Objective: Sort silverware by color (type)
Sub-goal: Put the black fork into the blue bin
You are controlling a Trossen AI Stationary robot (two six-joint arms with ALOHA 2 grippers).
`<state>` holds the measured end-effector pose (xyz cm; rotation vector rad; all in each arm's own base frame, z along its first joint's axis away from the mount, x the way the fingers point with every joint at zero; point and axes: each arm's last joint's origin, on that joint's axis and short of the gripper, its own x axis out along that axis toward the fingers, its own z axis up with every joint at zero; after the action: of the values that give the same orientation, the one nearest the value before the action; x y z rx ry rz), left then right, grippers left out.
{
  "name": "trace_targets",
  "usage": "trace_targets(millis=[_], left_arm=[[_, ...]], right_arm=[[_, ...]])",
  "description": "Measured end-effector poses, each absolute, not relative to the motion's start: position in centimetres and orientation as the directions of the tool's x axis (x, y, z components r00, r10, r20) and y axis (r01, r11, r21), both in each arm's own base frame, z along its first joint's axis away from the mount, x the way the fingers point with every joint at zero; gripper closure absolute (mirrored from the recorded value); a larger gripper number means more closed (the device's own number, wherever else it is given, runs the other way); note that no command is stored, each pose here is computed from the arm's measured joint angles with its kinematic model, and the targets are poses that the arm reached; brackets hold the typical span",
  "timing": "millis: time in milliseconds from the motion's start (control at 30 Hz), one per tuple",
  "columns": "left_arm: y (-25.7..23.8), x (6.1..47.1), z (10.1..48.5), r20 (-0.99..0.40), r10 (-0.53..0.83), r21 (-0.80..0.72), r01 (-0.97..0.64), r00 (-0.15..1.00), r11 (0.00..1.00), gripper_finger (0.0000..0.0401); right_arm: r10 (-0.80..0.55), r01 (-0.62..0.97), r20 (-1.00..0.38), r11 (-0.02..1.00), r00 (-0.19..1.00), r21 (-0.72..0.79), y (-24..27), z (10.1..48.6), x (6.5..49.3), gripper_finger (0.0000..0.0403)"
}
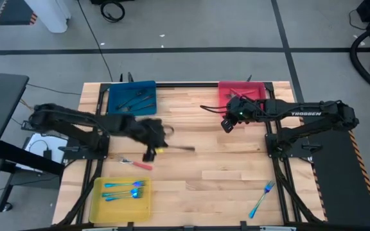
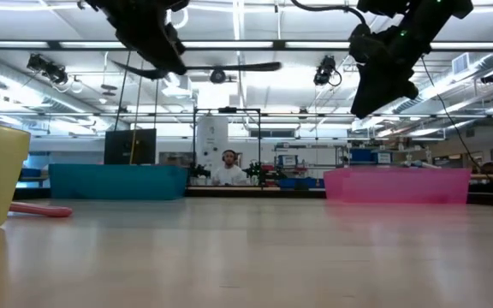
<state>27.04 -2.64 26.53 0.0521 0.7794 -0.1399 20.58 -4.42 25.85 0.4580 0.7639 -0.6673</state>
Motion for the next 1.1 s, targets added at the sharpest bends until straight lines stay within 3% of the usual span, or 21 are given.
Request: trace_targets(millis=[300, 467, 833, 1100], left_arm=[[4.1, 21.1, 29.9, -0.721, 0.096, 0.031, -0.106, 0.686, 0.994, 0.0389], [7.5, 17.9, 30.1, -0.769, 0.213, 0.063, -0.259, 0.603, 0.964, 0.0389], [14.1, 12.6, 29.7, -0.807, 0.419, 0.098, -0.605, 0.416, 0.79, 0.0388], [16.2, 10.6, 26.0, -0.842, 0.426, 0.061, -0.725, 0.332, 0.686, 0.0388]], right_arm=[[-0.361, 0.671, -0.753, 0.729, 0.55, 0.14, -3.7, 25.8, 20.7, 0.0288], [-0.348, 0.667, -0.754, 0.728, 0.558, 0.158, -3.2, 25.8, 20.8, 0.0288], [-0.308, 0.633, -0.754, 0.753, 0.58, 0.179, -1.9, 25.8, 21.0, 0.0288], [-0.286, 0.629, -0.753, 0.749, 0.592, 0.209, -1.1, 25.9, 21.0, 0.0288]])
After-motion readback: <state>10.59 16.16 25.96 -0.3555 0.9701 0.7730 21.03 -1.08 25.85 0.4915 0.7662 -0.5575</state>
